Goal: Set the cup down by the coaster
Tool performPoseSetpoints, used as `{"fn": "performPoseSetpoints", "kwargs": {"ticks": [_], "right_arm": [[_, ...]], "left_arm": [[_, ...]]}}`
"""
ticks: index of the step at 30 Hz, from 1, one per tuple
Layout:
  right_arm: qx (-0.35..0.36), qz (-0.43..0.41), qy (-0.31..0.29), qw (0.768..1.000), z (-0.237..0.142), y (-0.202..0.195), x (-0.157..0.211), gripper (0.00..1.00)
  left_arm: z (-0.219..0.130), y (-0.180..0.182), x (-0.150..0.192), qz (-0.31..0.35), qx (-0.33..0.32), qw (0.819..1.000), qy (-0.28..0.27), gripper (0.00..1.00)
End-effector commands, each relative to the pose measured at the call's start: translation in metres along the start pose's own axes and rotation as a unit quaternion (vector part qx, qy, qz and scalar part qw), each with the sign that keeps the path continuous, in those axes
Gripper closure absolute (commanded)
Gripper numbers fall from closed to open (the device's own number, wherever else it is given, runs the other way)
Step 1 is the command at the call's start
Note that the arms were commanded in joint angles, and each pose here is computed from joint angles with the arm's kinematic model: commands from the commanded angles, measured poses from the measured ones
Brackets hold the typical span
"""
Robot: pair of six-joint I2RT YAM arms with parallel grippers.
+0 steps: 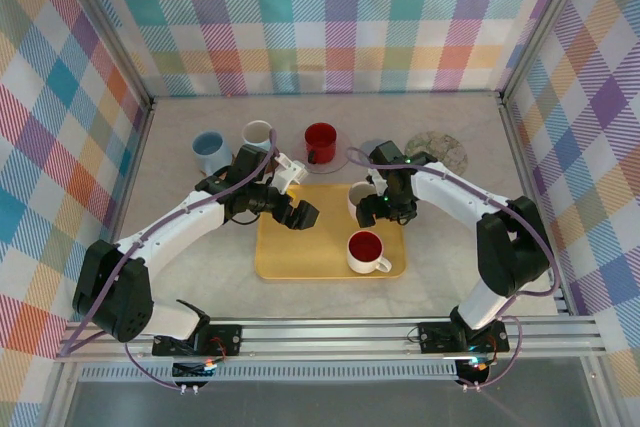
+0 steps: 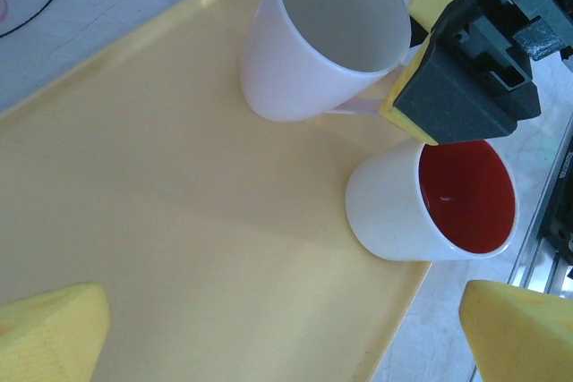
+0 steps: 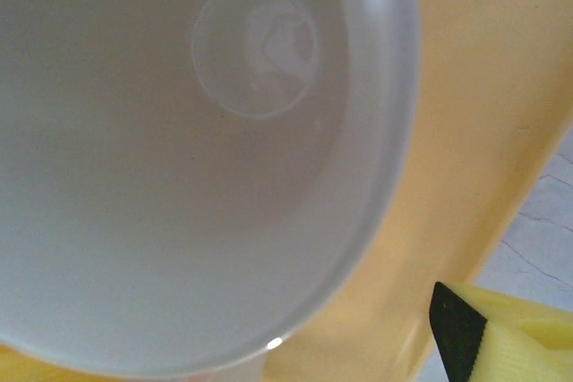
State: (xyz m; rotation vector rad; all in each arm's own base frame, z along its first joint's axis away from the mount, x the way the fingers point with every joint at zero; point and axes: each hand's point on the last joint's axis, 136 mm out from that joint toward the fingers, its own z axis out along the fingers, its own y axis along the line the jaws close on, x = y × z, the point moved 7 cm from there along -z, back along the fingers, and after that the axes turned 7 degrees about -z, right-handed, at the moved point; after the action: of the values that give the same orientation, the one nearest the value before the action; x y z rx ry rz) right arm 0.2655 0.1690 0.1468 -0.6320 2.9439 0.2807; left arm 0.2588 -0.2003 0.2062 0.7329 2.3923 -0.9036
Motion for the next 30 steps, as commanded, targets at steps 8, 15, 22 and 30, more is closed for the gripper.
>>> {"fn": "performPoseSetpoints", "kwargs": {"ticks": [8, 15, 22, 30], "right_arm": [[-0.008, -0.002, -0.006, 1.0, 0.005, -0.001, -0.002, 0.28], [-0.012, -0.007, 0.006, 1.0, 0.01, 0.0, -0.003, 0.33], [-0.011, -0.015, -0.007, 1.0, 0.009, 0.001, -0.006, 0.37], [-0.009, -0.021, -0.012, 1.0, 0.009, 0.001, -0.011, 0.41]], "left_arm": [[0.003, -0.004, -0.005, 0.005, 0.008, 1.0, 0.008, 0.0], [0.004, -0.003, -0.008, 0.005, 0.009, 1.0, 0.009, 0.0], [0.004, -0.004, -0.008, 0.005, 0.011, 1.0, 0.008, 0.0], [0.003, -0.004, -0.009, 0.005, 0.003, 1.0, 0.007, 0.0]]}}
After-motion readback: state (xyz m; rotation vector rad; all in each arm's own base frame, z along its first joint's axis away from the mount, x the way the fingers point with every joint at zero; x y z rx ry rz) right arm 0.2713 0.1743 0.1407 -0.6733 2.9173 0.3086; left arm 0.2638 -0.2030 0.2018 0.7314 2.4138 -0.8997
